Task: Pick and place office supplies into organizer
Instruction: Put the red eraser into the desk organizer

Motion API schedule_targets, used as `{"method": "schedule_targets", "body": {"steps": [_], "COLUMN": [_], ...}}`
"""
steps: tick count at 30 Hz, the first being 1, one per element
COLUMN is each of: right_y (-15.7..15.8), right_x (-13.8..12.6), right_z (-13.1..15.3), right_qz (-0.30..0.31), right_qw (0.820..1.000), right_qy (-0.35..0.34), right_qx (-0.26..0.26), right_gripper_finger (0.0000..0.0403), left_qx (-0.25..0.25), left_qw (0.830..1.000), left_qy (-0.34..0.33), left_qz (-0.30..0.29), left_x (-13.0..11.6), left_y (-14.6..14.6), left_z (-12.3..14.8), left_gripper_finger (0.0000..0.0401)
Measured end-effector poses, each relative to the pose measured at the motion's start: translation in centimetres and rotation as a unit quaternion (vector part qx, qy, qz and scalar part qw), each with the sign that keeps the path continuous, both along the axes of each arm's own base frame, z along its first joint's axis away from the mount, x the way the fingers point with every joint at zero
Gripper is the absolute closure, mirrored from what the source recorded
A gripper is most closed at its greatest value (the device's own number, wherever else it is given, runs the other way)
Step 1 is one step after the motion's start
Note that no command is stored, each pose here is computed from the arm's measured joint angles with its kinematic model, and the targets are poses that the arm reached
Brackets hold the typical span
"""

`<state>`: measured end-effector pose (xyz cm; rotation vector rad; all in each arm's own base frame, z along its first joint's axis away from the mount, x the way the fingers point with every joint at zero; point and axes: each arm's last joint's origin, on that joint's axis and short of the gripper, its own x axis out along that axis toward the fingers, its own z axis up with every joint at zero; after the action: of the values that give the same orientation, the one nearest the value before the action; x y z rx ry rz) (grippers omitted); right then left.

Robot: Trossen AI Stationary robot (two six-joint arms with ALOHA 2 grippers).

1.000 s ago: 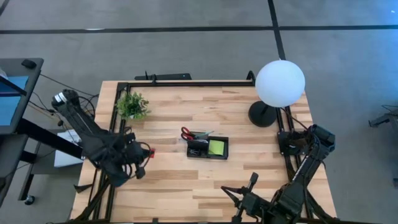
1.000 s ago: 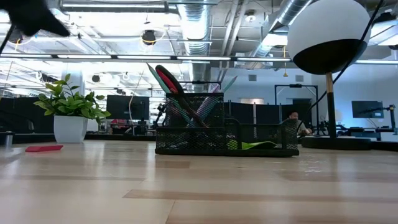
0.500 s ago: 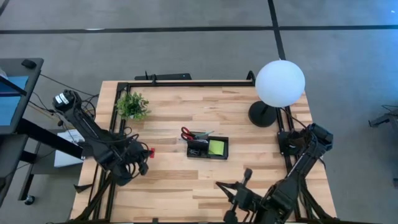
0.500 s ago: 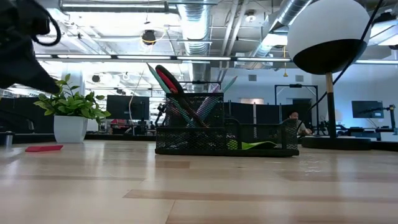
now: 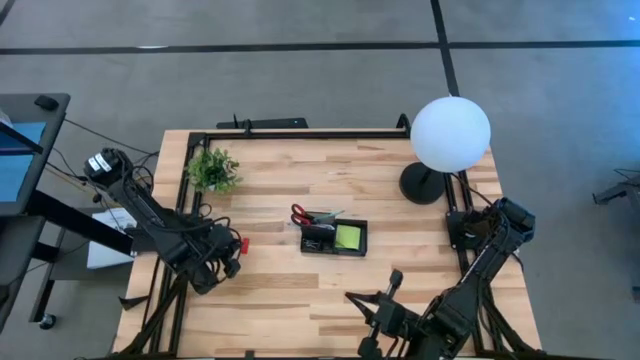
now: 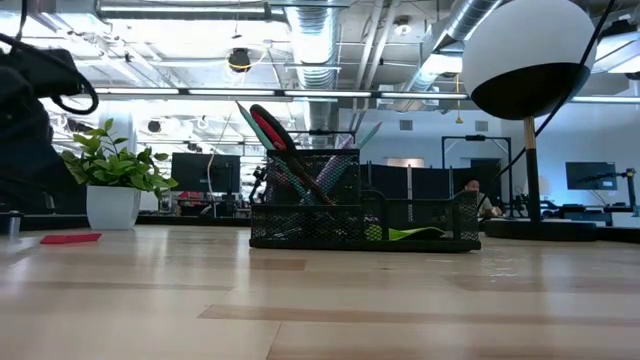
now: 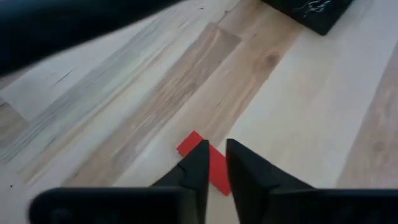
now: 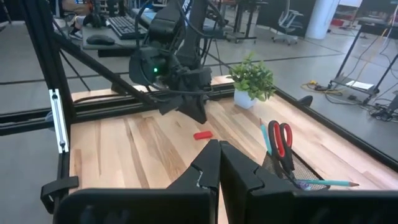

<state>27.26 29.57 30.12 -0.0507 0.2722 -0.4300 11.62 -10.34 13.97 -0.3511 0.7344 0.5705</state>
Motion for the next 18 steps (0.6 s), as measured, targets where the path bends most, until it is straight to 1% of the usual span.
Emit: {"method": "schedule_targets", "body": {"steps": [3,7,10,12,14,18], "right_y": [0.0,0.0,0.0,0.0,0.0,0.0], "right_x": [0.0,0.0,0.0,0.0,0.0,0.0], "right_z": [0.0,0.0,0.0,0.0,0.0,0.0], "right_qz": [0.000,0.000,0.000,0.000,0.000,0.000], "right_qw": [1.000,1.000,1.000,1.000,1.000,1.000], "right_qy": [0.000,0.000,0.000,0.000,0.000,0.000], "right_qx": [0.000,0.000,0.000,0.000,0.000,0.000], "right_gripper_finger": [0.0403,0.0403,0.0403,0.0403,0.0403,0.0403], "left_qx": [0.001,-0.011,-0.018,-0.009,-0.004,-0.009], "left_qw": [1.000,0.999,0.998,0.997,0.996,0.993], "left_qy": [0.013,0.043,0.056,0.063,0.061,0.055], "left_qz": [0.010,0.025,0.035,0.042,0.062,0.108], "left_x": [0.3,0.8,1.4,1.7,2.0,2.4], "left_y": [0.1,0.1,-0.1,0.0,0.1,0.3], "left_z": [-0.4,-1.3,-2.1,-2.6,-3.1,-3.9], "left_gripper_finger": [0.0315,0.0257,0.0224,0.0208,0.0198,0.0194]}}
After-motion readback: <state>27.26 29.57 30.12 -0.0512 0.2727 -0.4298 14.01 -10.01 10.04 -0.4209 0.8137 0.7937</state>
